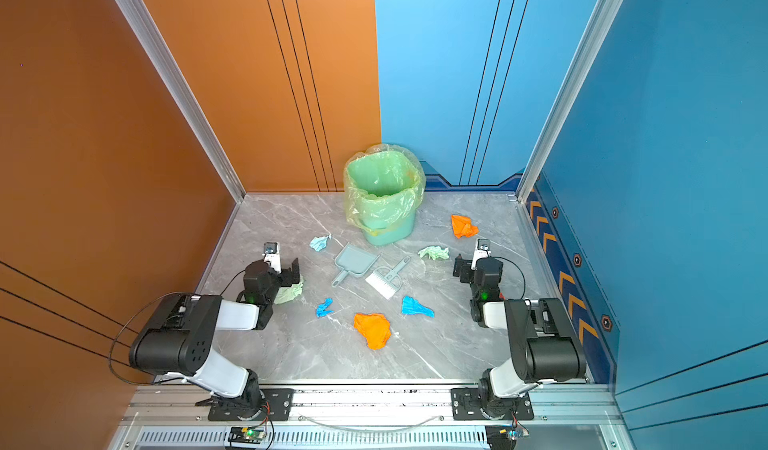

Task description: Sweep away the paper scraps from the table

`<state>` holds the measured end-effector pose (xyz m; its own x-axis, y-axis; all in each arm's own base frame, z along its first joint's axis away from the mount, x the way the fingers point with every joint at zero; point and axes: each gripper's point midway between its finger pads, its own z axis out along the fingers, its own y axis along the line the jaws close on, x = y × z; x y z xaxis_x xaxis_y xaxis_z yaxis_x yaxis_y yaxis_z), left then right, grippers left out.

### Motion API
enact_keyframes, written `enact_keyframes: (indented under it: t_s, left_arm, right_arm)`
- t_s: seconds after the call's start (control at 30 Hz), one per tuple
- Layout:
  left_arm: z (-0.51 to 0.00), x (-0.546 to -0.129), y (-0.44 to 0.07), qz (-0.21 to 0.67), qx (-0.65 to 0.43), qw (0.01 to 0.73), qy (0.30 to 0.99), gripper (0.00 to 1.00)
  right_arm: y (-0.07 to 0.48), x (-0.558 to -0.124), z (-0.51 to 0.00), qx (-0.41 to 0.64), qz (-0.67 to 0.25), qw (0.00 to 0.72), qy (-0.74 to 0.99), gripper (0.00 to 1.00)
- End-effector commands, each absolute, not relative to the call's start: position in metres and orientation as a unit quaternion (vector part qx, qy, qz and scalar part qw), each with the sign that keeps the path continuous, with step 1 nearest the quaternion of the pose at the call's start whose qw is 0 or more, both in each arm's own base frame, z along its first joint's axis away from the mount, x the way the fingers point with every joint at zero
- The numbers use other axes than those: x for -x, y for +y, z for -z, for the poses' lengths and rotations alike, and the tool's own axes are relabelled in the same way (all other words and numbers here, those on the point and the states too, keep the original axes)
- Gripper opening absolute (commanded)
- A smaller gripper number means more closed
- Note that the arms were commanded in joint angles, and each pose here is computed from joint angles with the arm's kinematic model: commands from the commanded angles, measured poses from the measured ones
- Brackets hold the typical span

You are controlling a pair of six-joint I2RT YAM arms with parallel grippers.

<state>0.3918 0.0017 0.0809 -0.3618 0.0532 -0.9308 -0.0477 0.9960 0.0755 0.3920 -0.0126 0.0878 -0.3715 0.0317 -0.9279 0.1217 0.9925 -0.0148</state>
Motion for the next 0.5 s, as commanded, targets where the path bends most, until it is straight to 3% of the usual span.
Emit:
enact_keyframes:
  t_s: [0.0,0.47]
  left_arm:
    - [-0.0894,-0.3955,0.0034,-0.046,0.003,0.573,0.818,0.98]
    - [-0.0893,-0.3953,0.0039,-0.046,0.004,0.573,0.818,0.98]
  right_arm:
    - [-0.0130,-0.3927,-0.0911,-0.046,0.045,0.566,0.822,1.00]
    - [-0.0130,-0.3926,-0.0911,-0.047,0.044,0.567,0.822,1.00]
